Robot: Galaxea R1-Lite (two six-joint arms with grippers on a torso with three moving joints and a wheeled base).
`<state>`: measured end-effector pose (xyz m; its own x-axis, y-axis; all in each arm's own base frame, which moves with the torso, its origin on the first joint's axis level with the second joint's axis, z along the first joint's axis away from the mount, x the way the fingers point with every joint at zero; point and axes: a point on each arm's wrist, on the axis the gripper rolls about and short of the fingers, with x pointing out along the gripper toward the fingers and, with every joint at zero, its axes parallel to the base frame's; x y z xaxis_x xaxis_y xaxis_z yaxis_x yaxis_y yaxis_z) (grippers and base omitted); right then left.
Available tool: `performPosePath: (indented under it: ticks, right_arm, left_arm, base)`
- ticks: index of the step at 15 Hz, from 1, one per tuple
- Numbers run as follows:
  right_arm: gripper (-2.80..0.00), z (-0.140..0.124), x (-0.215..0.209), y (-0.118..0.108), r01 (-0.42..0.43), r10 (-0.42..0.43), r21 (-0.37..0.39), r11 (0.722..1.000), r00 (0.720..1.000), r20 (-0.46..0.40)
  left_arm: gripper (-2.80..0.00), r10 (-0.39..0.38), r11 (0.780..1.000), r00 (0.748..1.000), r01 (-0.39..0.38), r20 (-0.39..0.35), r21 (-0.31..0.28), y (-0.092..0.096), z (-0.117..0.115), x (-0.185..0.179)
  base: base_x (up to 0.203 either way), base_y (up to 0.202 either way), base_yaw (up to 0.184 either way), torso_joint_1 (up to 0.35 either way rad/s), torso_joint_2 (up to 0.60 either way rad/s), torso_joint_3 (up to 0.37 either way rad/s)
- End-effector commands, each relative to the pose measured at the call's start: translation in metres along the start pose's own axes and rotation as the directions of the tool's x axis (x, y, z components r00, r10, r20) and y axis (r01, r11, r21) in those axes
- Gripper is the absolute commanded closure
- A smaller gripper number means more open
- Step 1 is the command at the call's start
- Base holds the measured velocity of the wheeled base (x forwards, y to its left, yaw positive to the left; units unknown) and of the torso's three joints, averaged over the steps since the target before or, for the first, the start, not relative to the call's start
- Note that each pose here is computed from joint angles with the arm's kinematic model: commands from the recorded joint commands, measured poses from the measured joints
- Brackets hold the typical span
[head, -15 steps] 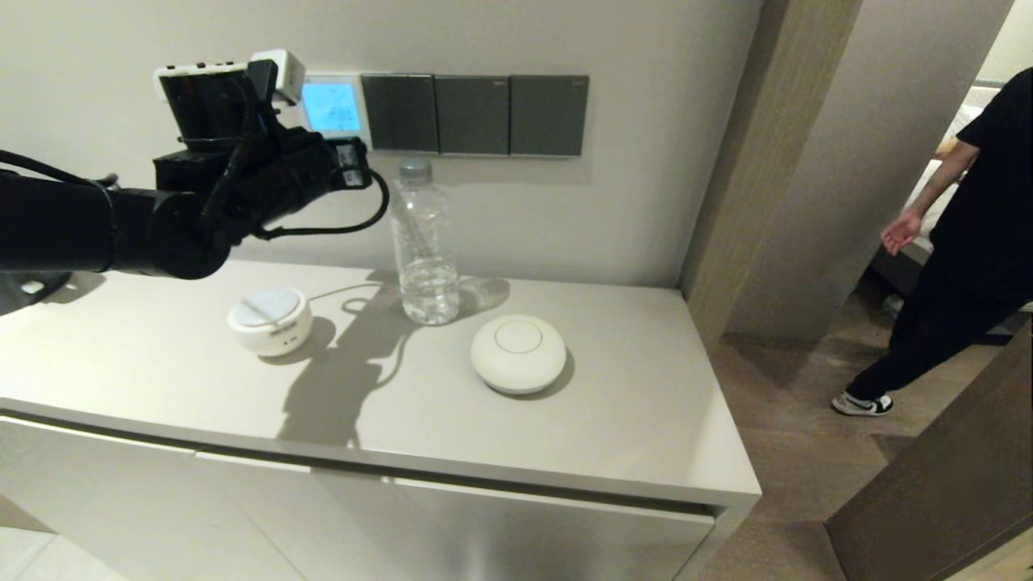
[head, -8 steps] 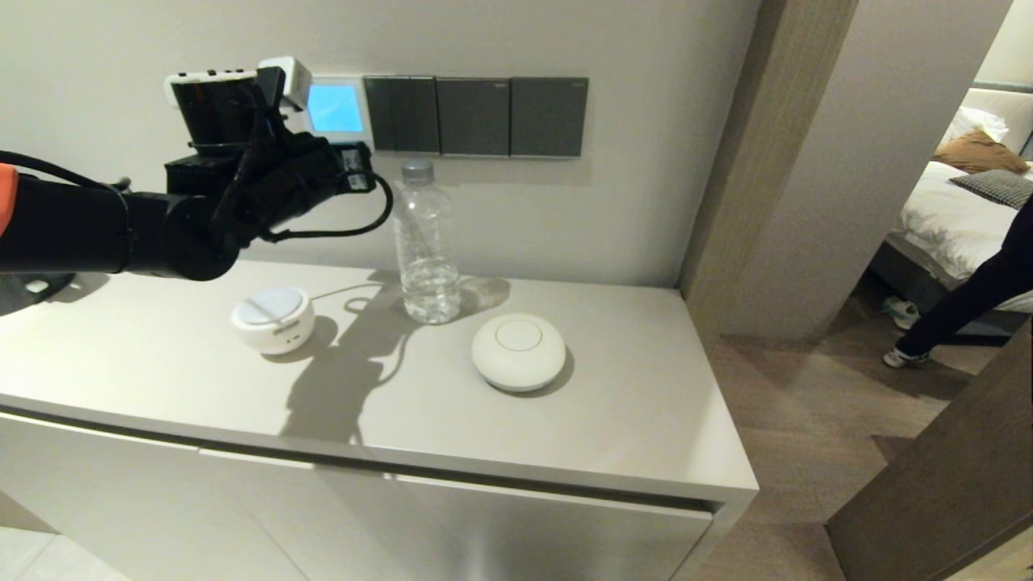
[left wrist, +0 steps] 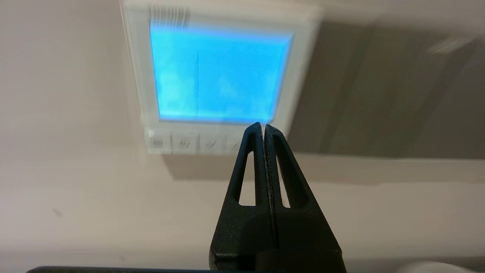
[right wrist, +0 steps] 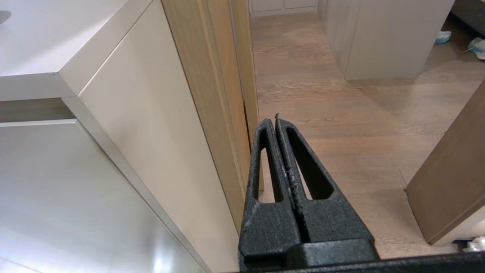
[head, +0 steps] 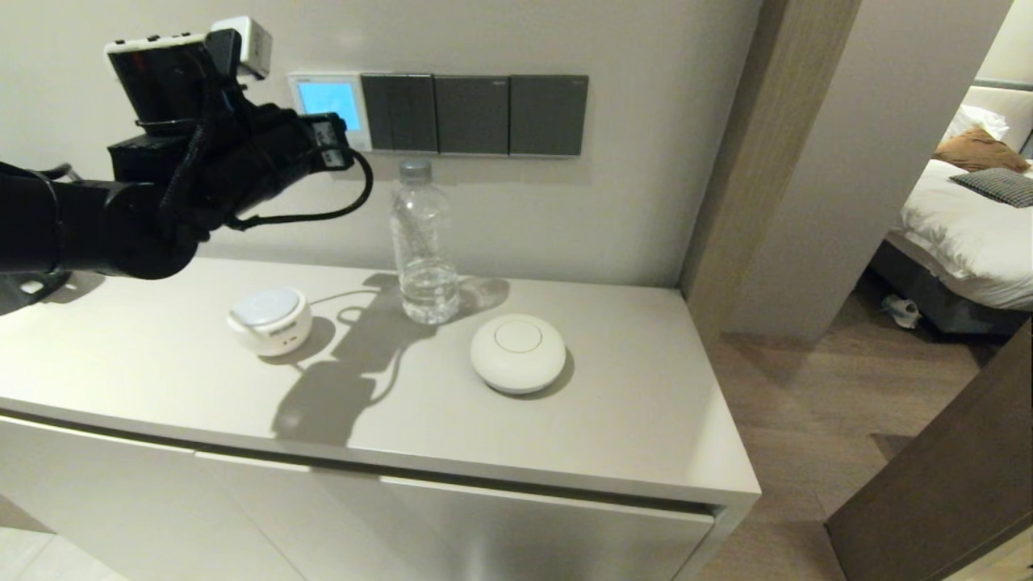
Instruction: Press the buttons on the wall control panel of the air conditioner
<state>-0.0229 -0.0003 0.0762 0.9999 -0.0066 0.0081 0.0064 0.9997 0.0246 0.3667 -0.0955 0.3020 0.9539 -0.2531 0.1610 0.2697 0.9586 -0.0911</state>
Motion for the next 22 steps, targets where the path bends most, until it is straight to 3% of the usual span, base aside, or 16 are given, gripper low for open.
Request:
performPosePath:
  ticks: [1, 8, 13, 22]
  right_arm:
    - [0.00, -0.001, 0.000, 0.000, 0.000, 0.000, 0.000, 1.000, 1.000, -0.003]
    - [0.00, -0.001, 0.000, 0.000, 0.000, 0.000, 0.000, 1.000, 1.000, -0.003]
    - [0.00, -0.001, 0.000, 0.000, 0.000, 0.000, 0.000, 1.000, 1.000, -0.003]
    - [0.00, -0.001, 0.000, 0.000, 0.000, 0.000, 0.000, 1.000, 1.000, -0.003]
  left_arm:
    - [0.00, -0.018, 1.000, 0.997, 0.019, 0.071, -0.002, -0.008, 0.031, -0.027]
    - [0.00, -0.043, 0.999, 0.987, 0.044, 0.156, -0.002, -0.016, 0.075, -0.082]
    - [0.00, -0.048, 0.999, 0.989, 0.049, 0.138, -0.002, -0.019, 0.106, -0.141]
    - [0.00, -0.016, 0.999, 0.987, 0.008, 0.162, 0.050, -0.017, 0.115, -0.193]
  base:
    - [0.000, 0.000, 0.000, 0.000, 0.00, 0.000]
    - [0.000, 0.000, 0.000, 0.000, 0.00, 0.000]
    - [0.000, 0.000, 0.000, 0.000, 0.00, 0.000]
    - [0.000, 0.000, 0.000, 0.000, 0.00, 0.000]
